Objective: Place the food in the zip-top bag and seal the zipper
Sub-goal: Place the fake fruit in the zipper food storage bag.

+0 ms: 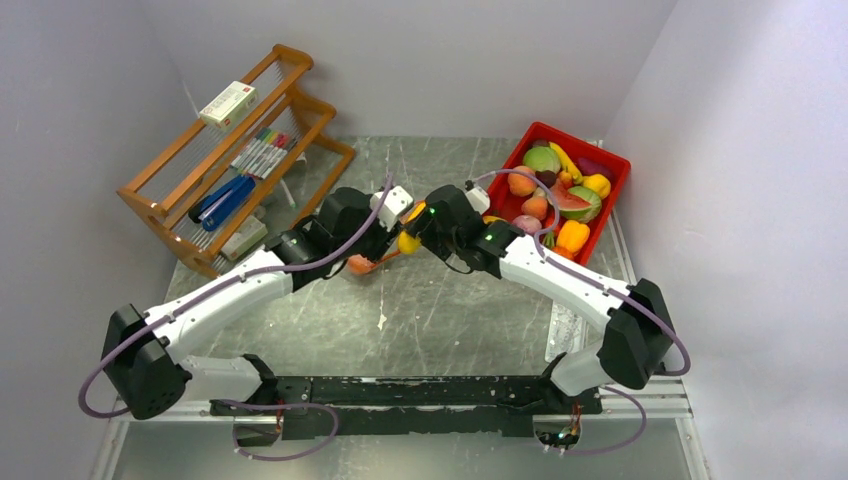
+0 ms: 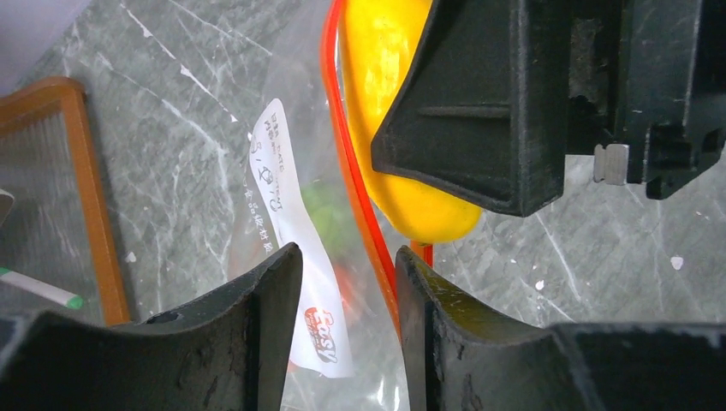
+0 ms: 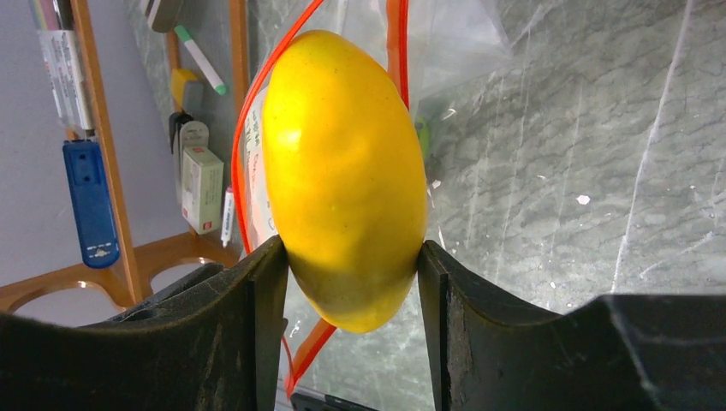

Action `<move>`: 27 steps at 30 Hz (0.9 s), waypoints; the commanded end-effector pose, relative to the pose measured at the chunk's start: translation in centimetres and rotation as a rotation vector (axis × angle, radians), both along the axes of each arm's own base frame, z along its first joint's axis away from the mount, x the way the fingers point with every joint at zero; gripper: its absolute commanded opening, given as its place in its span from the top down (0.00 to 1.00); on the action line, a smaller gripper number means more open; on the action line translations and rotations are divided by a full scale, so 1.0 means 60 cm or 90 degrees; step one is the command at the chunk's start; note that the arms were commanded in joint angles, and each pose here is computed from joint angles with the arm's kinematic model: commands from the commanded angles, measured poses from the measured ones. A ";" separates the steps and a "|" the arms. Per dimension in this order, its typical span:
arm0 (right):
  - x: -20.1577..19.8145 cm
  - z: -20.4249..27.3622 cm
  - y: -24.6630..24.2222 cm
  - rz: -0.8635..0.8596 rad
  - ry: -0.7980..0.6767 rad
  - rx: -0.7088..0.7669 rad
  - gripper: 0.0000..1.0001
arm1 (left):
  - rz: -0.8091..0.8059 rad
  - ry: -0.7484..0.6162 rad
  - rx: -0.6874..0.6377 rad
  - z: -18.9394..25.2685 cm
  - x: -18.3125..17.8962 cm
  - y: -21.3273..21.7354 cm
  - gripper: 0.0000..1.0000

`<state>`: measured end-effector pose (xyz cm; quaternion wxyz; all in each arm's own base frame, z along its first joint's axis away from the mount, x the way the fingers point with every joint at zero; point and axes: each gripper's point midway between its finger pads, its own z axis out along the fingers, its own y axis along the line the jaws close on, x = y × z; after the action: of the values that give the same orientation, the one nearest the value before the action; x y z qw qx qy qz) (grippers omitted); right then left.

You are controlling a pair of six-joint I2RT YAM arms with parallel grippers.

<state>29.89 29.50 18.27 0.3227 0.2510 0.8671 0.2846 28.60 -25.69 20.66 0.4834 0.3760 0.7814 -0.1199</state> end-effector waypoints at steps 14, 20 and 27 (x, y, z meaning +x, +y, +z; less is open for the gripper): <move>0.019 0.011 0.001 -0.020 -0.010 0.014 0.59 | -0.020 -0.031 0.021 0.003 0.000 -0.033 0.44; 0.019 0.009 -0.001 -0.021 -0.009 0.016 0.59 | 0.040 -0.066 0.029 0.007 0.016 -0.007 0.62; 0.021 0.007 0.004 -0.018 -0.005 0.028 0.59 | 0.043 -0.050 0.057 -0.009 0.020 -0.006 0.57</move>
<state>30.46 29.52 18.22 0.3204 0.2593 0.8642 0.2885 29.50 -25.93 20.10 0.4995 0.3780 0.7771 -0.0616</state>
